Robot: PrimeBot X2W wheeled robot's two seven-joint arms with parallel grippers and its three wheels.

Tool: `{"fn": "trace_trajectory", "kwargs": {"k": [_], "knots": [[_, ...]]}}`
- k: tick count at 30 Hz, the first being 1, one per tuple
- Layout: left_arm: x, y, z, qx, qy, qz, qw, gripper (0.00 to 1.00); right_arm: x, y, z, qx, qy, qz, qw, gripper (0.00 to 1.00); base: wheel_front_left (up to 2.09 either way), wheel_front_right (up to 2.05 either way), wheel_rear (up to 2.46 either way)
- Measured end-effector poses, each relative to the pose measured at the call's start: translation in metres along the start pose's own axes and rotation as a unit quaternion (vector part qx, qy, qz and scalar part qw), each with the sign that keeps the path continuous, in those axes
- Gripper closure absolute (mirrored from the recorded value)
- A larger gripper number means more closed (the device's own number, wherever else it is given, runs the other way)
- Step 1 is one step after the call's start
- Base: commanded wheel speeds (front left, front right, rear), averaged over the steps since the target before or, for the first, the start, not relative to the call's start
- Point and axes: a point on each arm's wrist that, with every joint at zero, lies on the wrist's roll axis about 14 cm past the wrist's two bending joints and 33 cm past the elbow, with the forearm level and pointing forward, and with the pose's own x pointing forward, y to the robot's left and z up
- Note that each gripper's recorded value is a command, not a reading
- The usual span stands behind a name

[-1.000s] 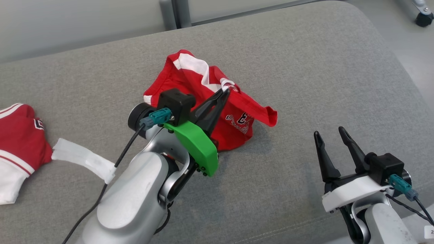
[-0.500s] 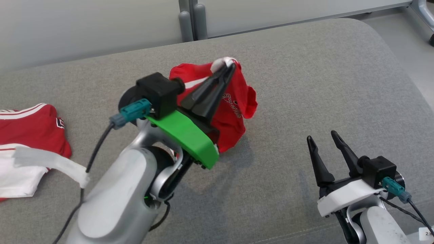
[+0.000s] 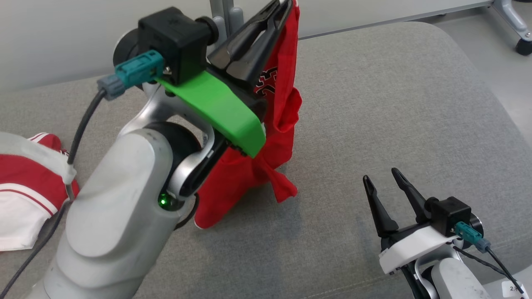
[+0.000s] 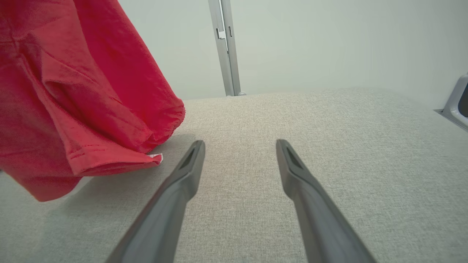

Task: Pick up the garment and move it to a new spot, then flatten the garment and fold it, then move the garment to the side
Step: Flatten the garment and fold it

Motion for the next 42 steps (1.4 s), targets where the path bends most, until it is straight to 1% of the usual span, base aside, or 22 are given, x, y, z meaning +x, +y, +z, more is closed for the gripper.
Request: {"fn": "trace_trajectory", "kwargs": {"k": [4, 6, 12, 18, 21, 24, 28, 31, 34, 38, 42], "knots": [[0.011, 0.019, 0.003, 0.018, 0.012, 0.023, 1.0, 1.0, -0.004, -0.005, 0.001, 0.0, -0.001, -0.01, 1.0, 0.0, 0.0, 0.0, 0.0], [0.013, 0.036, -0.001, 0.032, 0.026, 0.042, 0.998, 1.0, -0.007, -0.008, 0.001, 0.0, -0.001, -0.016, 1.0, 0.0, 0.0, 0.0, 0.0], [0.012, 0.085, -0.03, 0.048, 0.083, 0.094, 0.991, 1.0, -0.017, -0.02, 0.0, 0.003, 0.001, -0.039, 0.999, 0.0, 0.0, 0.0, 0.0], [0.023, 0.11, -0.038, 0.078, 0.103, 0.116, 0.985, 1.0, -0.026, -0.034, 0.003, 0.0, -0.001, -0.065, 0.998, 0.0, 0.0, 0.0, 0.0], [0.027, 0.119, -0.05, 0.072, 0.117, 0.126, 0.983, 1.0, -0.029, -0.04, 0.004, 0.0, -0.003, -0.077, 0.997, 0.0, 0.0, 0.0, 0.0], [0.032, 0.113, -0.067, 0.059, 0.134, 0.116, 0.982, 1.0, -0.034, -0.047, 0.004, 0.0, -0.003, -0.09, 0.996, 0.0, 0.0, 0.0, 0.0], [0.04, 0.084, -0.096, 0.022, 0.154, 0.081, 0.984, 1.0, -0.036, -0.051, 0.003, 0.001, 0.0, -0.098, 0.995, 0.0, 0.0, 0.0, 0.0], [0.038, 0.065, -0.12, -0.014, 0.172, 0.064, 0.983, 1.0, -0.035, -0.05, 0.001, 0.001, 0.002, -0.097, 0.995, 0.0, 0.0, 0.0, 0.0], [0.04, 0.044, -0.135, -0.037, 0.185, 0.043, 0.981, 1.0, -0.034, -0.048, 0.0, 0.002, 0.005, -0.092, 0.996, 0.0, 0.0, 0.0, 0.0], [0.047, 0.02, -0.144, -0.05, 0.185, 0.013, 0.981, 1.0, -0.028, -0.043, 0.004, -0.002, 0.0, -0.082, 0.997, 0.0, 0.0, 0.0, 0.0], [0.049, 0.017, -0.157, -0.045, 0.197, 0.004, 0.979, 1.0, -0.026, -0.038, 0.006, -0.004, -0.003, -0.074, 0.997, 0.0, 0.0, 0.0, 0.0]]}}
